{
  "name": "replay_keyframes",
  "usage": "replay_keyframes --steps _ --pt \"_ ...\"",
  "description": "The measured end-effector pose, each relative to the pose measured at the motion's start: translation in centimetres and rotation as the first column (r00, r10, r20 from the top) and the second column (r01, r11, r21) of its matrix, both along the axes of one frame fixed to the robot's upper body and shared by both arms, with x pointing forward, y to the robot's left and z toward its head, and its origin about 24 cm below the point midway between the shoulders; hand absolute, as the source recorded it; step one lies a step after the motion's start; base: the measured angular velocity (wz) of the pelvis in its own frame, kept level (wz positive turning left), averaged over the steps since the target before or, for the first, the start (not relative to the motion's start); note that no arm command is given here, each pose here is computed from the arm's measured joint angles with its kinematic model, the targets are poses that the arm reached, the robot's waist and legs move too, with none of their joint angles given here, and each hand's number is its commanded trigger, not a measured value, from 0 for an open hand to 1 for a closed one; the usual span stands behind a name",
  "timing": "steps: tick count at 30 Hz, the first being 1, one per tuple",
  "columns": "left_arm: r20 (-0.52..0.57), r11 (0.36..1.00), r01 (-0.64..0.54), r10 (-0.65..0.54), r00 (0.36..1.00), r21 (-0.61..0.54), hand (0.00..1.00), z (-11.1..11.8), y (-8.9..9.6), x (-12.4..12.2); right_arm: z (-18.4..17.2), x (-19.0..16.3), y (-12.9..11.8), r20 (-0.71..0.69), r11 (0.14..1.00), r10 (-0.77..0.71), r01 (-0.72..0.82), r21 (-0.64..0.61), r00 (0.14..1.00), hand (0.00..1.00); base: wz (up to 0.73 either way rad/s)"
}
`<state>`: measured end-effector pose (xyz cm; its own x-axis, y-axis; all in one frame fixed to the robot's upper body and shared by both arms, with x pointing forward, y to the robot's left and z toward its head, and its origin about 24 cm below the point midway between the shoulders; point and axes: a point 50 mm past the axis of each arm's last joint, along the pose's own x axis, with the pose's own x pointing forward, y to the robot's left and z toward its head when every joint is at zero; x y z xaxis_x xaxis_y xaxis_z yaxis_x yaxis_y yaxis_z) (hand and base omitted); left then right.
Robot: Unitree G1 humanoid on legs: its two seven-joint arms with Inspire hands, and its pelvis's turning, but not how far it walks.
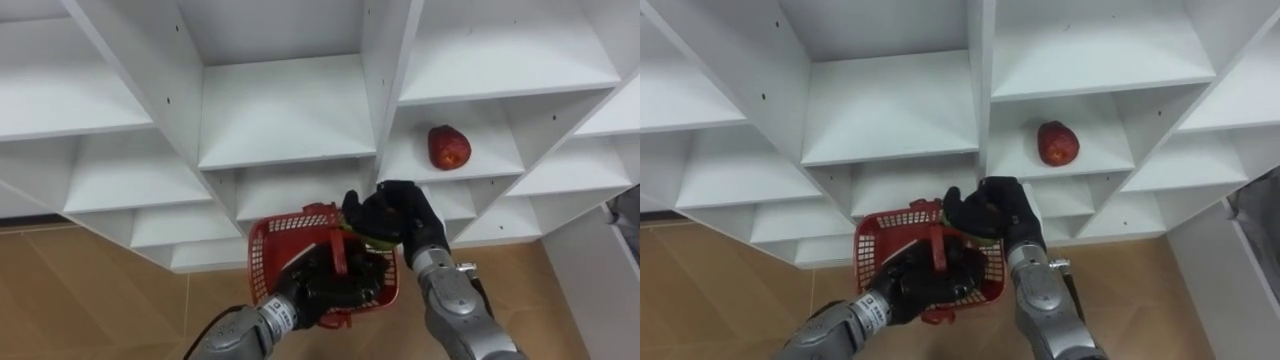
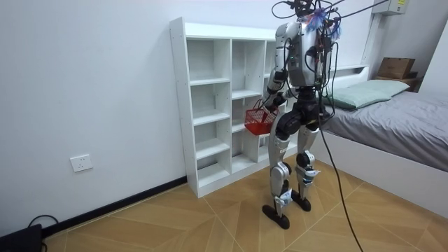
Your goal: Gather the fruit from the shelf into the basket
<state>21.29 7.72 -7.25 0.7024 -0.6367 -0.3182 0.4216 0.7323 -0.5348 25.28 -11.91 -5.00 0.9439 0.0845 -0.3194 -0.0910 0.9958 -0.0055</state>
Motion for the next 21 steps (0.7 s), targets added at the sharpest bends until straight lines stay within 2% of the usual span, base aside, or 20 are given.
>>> replay_keyframes --steps 8,9,10,11,21 --pt "0.0 1.0 0.001 -0.001 1.0 -0.006 1.0 0.03 -0.18 -0.01 -0.01 0.0 -0.03 0.0 1.0 -0.003 0.003 0.002 1.0 0.99 0.0" --pt "0.0 1.0 0.001 -0.001 1.0 -0.007 1.0 0.04 -0.21 -0.01 -0.01 0.0 -0.04 -0.001 1.0 -0.003 0.003 0.003 1.0 0.81 -0.03" --pt "0.0 1.0 0.001 -0.001 1.0 -0.007 1.0 0.04 -0.22 -0.01 -0.02 0.0 -0.03 -0.001 1.0 -0.003 0.003 0.003 1.0 0.21 -0.06" --pt "0.0 1.0 0.001 -0.001 1.0 -0.007 1.0 0.04 -0.23 -0.01 -0.03 -0.01 -0.02 -0.002 1.0 -0.004 0.004 0.005 1.0 0.0 -0.07" --pt "0.006 1.0 0.003 -0.003 1.0 -0.012 1.0 0.19 -0.32 0.04 -0.09 -0.02 -0.12 -0.009 0.999 -0.025 0.025 0.036 1.0 0.0 -0.01"
